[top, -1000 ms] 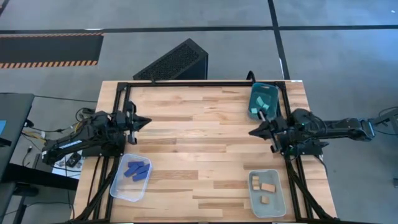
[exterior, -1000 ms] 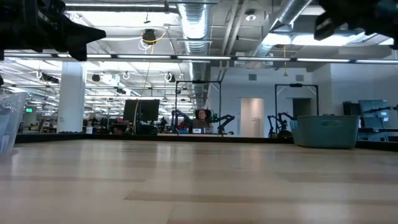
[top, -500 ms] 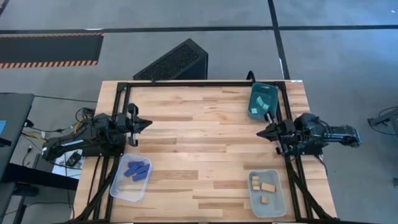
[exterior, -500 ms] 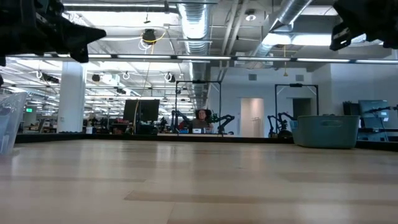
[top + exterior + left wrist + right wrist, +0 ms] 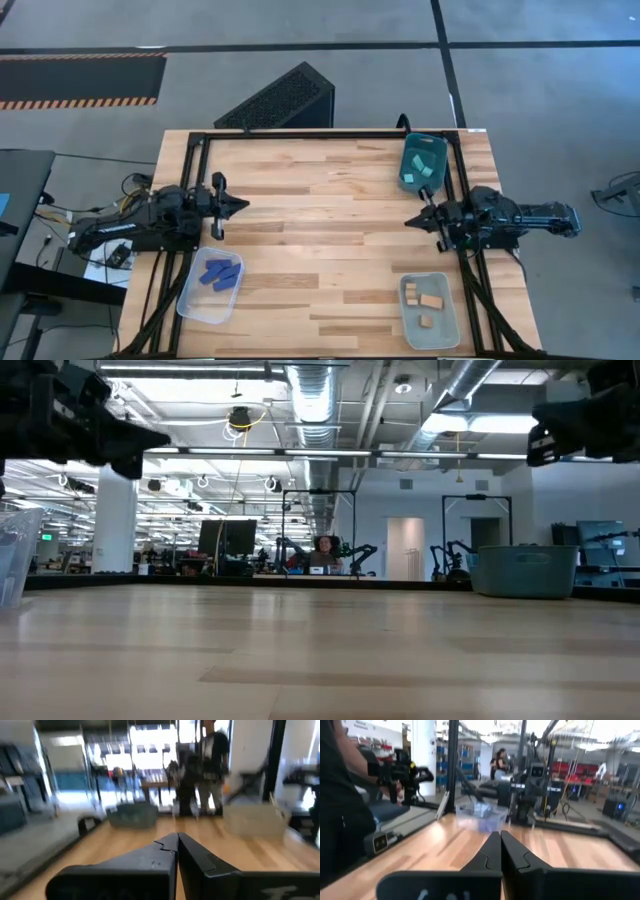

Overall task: Sort & place blocks by color
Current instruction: Return to Home Position

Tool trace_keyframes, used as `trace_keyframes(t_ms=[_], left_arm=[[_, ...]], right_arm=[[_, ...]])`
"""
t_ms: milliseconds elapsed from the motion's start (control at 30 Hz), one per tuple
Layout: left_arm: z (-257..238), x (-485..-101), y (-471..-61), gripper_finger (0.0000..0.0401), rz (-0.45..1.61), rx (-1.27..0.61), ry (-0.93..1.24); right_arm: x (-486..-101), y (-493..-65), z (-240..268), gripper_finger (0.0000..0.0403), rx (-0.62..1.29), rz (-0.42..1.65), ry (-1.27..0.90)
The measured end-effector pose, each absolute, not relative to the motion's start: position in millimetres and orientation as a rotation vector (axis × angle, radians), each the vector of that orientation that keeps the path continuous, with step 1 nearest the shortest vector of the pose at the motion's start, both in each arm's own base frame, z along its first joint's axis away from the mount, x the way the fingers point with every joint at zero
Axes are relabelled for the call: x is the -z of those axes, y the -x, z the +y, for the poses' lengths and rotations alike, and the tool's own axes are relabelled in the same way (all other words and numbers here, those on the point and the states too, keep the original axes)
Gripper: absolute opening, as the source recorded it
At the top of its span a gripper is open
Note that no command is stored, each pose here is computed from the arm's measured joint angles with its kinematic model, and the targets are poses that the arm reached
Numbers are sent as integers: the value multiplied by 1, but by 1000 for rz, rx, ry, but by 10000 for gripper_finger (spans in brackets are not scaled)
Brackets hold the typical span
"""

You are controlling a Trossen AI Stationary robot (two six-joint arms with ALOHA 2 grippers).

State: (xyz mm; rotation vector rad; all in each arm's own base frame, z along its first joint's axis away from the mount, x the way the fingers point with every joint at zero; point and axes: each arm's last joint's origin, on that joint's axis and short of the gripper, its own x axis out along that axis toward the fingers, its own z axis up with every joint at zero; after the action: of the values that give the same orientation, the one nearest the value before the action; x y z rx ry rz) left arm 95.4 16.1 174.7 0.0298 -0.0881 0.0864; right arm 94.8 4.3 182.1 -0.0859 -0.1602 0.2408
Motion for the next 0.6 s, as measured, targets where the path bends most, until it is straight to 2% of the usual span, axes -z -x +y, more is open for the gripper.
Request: trace_keyframes(t_ms=[133,300,600], left_arm=[[14,-171,-97,0,-50,-61,-3],[12,-171,-97,0,-48,-40,13],[10,-168,-98,0,-25,-106,82]], right_arm=[[-174,-96,4,8,-242,-96,75],[-176,-96,4,8,-249,-111,72],[-173,-95,7,8,-346,-86,45]])
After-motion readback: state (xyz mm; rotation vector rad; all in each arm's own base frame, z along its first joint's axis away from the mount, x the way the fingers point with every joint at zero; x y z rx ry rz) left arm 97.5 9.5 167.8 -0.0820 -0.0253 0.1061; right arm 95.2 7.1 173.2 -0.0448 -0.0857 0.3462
